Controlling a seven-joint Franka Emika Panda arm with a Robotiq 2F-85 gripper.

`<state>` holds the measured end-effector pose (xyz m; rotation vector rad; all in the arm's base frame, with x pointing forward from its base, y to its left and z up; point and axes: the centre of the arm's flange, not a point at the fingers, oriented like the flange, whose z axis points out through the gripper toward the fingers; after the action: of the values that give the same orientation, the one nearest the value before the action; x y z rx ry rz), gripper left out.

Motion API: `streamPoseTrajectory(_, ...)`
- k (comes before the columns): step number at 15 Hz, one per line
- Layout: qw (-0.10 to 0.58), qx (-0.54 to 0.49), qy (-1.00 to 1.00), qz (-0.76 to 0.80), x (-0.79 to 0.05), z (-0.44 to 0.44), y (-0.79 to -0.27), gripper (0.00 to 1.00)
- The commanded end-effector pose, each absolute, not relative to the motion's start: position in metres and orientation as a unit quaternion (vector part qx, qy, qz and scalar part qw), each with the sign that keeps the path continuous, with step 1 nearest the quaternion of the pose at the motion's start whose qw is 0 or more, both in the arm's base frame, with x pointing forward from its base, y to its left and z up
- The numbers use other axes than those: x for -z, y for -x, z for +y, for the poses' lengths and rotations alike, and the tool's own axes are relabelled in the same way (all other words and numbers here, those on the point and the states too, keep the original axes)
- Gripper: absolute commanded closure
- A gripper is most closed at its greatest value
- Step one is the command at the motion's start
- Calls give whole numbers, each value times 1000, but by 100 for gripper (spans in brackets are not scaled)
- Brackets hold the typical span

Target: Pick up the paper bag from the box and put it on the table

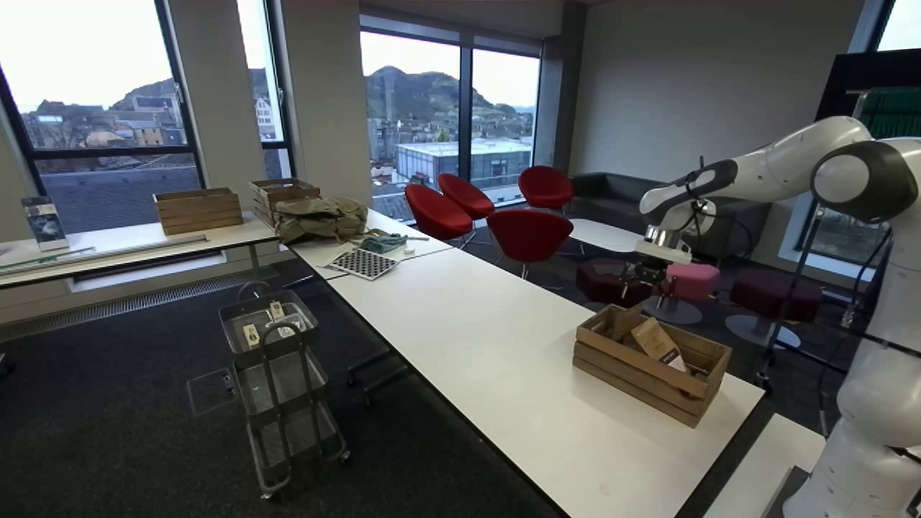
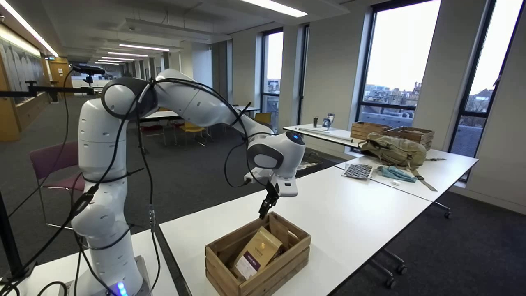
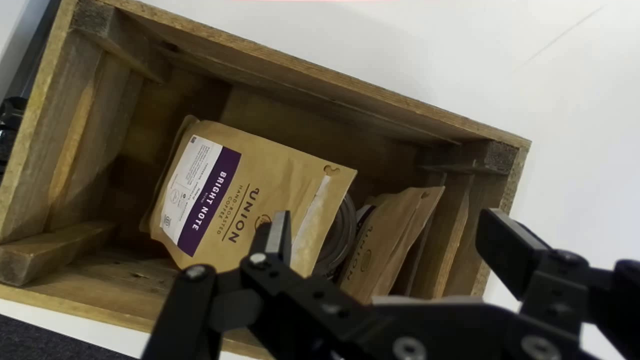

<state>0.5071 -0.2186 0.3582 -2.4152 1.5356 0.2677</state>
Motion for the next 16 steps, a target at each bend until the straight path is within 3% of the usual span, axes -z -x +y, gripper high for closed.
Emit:
streamPoseTrajectory(1,140,-91,816,554,-342,-236,-521,0)
streamPoseTrajectory(14,147,-90,792,586,-314,-251,-540,0)
streamPoseTrajectory(15,146,-90,791,588,-313,-252,-540,13)
streamPoseTrajectory(16,142,-89,790,590,-311,-253,-539,14)
